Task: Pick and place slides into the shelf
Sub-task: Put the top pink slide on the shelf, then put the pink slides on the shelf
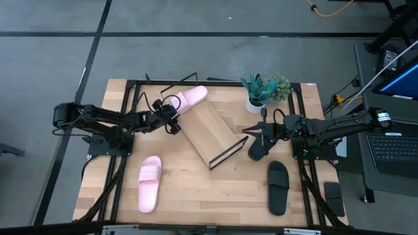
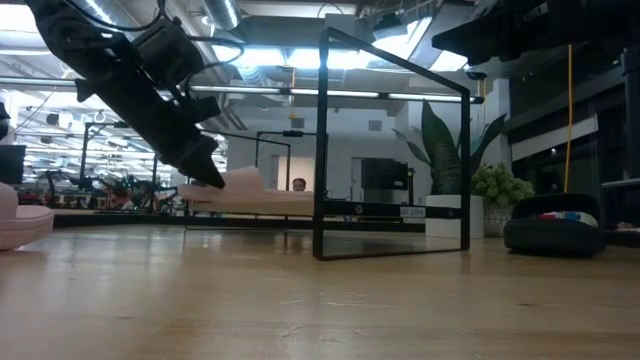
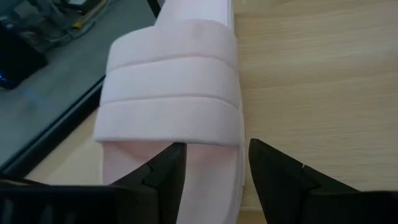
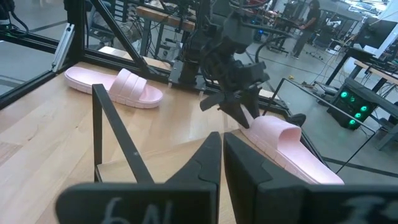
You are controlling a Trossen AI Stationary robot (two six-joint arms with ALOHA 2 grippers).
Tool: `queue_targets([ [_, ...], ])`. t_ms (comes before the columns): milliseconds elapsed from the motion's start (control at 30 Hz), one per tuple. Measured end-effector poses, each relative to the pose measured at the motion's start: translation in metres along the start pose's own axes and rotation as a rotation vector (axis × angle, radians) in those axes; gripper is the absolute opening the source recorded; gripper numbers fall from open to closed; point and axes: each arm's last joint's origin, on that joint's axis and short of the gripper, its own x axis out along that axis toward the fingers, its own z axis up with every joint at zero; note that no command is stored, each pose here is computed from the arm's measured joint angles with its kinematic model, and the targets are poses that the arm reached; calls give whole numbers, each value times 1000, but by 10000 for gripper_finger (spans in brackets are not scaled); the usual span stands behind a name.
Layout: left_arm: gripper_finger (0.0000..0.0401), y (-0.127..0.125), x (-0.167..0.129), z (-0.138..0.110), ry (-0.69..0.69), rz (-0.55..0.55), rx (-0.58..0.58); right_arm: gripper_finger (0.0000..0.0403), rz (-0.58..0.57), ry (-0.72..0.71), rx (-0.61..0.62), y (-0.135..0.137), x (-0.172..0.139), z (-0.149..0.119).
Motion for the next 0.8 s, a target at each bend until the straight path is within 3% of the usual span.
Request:
queue_targets([
  [233, 166, -3, -4, 0, -21, 69, 19, 21, 0, 0, 0, 0, 0, 0],
  [800, 166, -15, -13, -1, -61, 103, 59, 21, -1, 0, 0, 0, 0, 0],
])
